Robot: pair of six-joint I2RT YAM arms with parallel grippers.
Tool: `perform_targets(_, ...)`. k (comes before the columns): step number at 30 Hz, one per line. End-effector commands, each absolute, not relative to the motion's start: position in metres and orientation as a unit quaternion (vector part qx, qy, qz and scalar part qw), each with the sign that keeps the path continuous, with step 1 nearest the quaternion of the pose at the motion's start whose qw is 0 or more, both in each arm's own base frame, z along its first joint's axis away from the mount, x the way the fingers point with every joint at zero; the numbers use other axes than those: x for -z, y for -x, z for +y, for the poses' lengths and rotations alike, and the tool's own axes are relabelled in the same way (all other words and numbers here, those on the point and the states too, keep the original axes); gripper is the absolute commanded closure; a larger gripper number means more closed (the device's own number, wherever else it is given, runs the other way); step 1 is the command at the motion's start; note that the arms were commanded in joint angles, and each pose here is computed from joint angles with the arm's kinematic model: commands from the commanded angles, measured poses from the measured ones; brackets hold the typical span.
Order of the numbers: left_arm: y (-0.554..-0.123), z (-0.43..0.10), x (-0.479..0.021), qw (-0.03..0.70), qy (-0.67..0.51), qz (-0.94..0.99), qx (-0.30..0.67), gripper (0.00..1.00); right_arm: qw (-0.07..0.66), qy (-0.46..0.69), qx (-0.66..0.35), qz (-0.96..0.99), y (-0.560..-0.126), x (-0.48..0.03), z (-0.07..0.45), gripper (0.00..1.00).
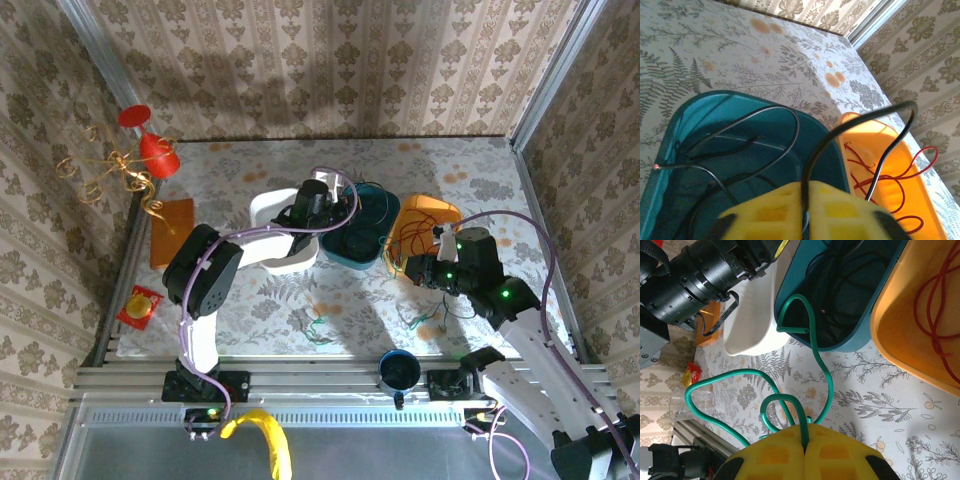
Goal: Untangle the cables
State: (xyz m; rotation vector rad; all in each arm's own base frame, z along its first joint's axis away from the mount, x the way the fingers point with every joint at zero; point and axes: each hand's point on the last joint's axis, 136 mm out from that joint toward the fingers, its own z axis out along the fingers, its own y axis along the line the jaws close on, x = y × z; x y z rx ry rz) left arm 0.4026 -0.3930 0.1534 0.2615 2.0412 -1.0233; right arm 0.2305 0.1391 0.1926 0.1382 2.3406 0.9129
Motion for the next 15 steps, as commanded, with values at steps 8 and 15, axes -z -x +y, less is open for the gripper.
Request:
perform_targets(8,-0.398,-0.385,-0.187,0.449,-0.102,0.819,0.342,0.23,0.319,-0.053,-0.338,0.884,-0.229,-0.208,0.132,1.00)
perform_targets(15,-0.383,-0.365,-0.213,0.483,-0.110,0.808,0.320,0.23,0.331,-0.074,-0.317,0.886,-0.232,-0.207,0.122,1.00)
